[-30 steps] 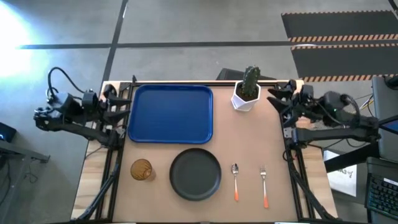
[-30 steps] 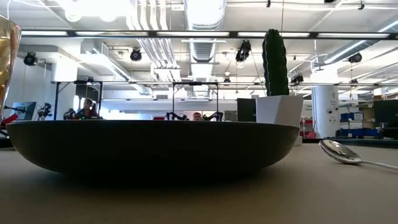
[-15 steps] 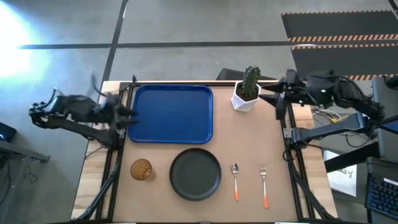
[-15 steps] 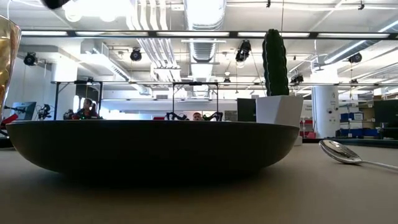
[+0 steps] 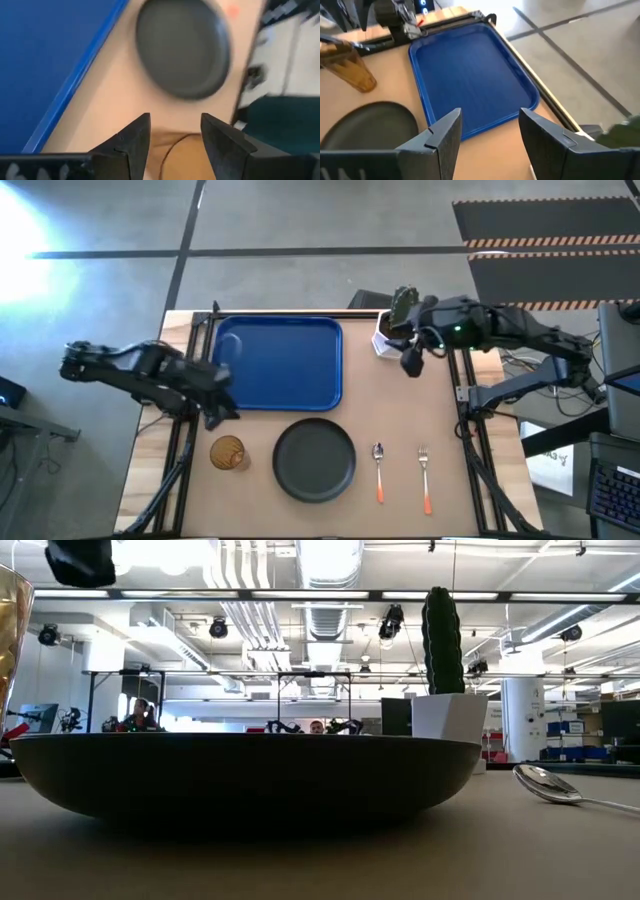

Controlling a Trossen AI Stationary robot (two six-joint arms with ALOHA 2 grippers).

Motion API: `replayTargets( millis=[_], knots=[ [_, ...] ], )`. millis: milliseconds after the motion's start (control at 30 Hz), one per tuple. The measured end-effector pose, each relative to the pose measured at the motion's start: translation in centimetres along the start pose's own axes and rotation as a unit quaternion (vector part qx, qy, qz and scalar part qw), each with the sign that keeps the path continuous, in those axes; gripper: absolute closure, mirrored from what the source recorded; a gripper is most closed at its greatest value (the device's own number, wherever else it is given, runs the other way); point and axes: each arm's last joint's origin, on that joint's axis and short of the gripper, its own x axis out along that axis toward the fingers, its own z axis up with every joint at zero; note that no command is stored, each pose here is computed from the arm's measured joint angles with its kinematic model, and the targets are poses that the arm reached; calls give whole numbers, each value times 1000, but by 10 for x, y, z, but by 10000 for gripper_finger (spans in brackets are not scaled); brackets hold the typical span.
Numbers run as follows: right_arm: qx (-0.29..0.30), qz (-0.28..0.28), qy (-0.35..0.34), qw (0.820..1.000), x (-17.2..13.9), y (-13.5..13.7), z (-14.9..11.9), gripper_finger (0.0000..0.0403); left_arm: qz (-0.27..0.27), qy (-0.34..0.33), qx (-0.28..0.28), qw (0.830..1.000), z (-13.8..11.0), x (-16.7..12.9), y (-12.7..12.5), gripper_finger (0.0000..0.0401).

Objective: Pick and place plate/cup/fork/spoon on tray
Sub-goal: Put the brown cup on the top left of the blue serving tray

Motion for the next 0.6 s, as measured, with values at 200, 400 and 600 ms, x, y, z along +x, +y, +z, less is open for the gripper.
replayTargets(
  millis=[200,400,600],
  knots=[
    [1,5,-4,1000,-4,-1,-1,216,72,116,-11,991,-4,22,5,244],
    [13,8,-18,1000,-15,-4,-2,216,105,167,-11,980,-1,39,4,244],
    [18,11,-34,999,-27,-7,-3,216,78,212,-12,974,1,48,0,244]
  ],
)
